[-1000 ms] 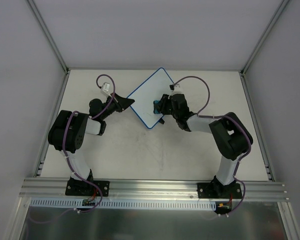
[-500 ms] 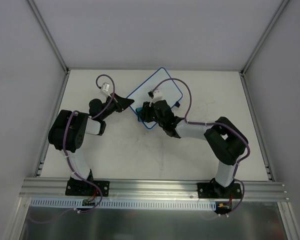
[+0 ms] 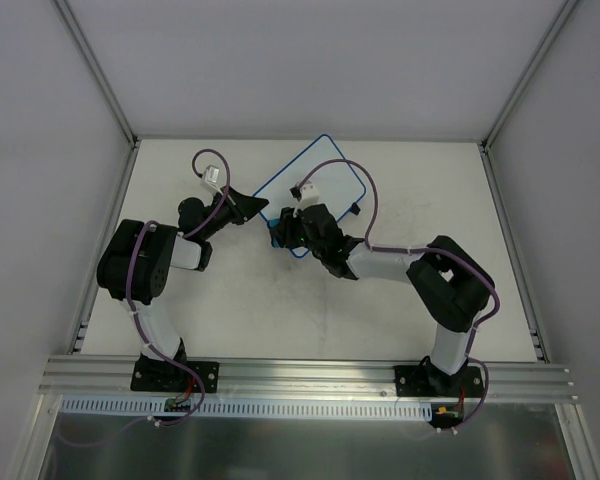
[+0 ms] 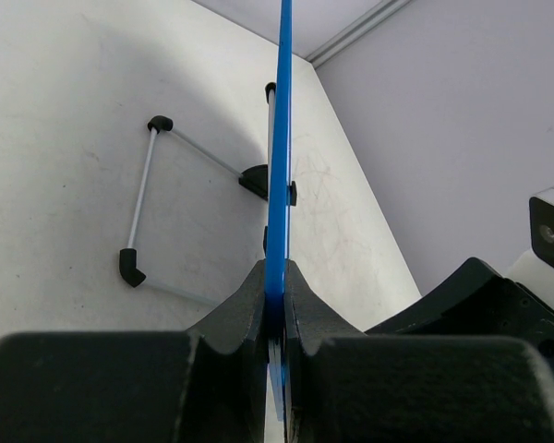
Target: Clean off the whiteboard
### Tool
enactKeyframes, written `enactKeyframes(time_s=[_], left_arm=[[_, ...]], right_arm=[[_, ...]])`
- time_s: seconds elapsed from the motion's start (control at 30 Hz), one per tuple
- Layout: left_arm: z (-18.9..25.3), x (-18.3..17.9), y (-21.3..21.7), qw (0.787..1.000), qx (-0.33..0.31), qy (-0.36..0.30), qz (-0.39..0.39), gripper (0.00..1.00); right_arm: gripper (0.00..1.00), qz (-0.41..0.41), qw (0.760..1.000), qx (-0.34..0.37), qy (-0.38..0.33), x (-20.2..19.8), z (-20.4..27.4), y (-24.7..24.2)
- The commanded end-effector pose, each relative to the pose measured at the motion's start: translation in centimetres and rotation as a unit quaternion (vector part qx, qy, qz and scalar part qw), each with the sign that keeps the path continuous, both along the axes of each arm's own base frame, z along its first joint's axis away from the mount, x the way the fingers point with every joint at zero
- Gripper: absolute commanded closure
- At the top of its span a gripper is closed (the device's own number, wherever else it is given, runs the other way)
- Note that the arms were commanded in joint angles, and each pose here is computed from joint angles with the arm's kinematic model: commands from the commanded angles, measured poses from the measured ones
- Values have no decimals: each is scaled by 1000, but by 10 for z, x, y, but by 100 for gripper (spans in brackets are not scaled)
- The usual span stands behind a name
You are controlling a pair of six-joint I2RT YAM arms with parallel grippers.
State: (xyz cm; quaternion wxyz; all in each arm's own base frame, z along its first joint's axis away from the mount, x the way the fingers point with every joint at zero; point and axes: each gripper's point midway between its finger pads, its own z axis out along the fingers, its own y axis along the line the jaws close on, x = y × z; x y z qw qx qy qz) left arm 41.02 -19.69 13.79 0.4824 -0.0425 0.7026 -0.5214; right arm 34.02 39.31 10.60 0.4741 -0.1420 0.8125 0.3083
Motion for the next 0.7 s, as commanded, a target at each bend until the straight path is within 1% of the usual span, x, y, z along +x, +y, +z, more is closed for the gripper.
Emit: enactKeyframes(time_s=[0.0,0.17,0.3,0.4,0.53,0.67], left_arm=[[22,-9,-15,996,7,-81,-41,100],[21,-9,-15,996,5,-79,-42,100],[22,-9,-15,996,4,-81,-42,100],[21,-9,-15,996,4,-79,-43,100],[22,-9,-15,996,2,-81,-43,100],[23,-10,-15,996,1,-82,-43,100]], right_arm=[[100,-52,996,-60,47,1,-44,-33],[100,-81,994,-47,59,10,-51,-58],[100,-95,993,-20,73,16,-56,-73],[100,-105,991,-18,80,20,-62,-83],[100,-124,986,-4,107,26,-73,-94],[100,-164,975,17,147,30,-89,-108]])
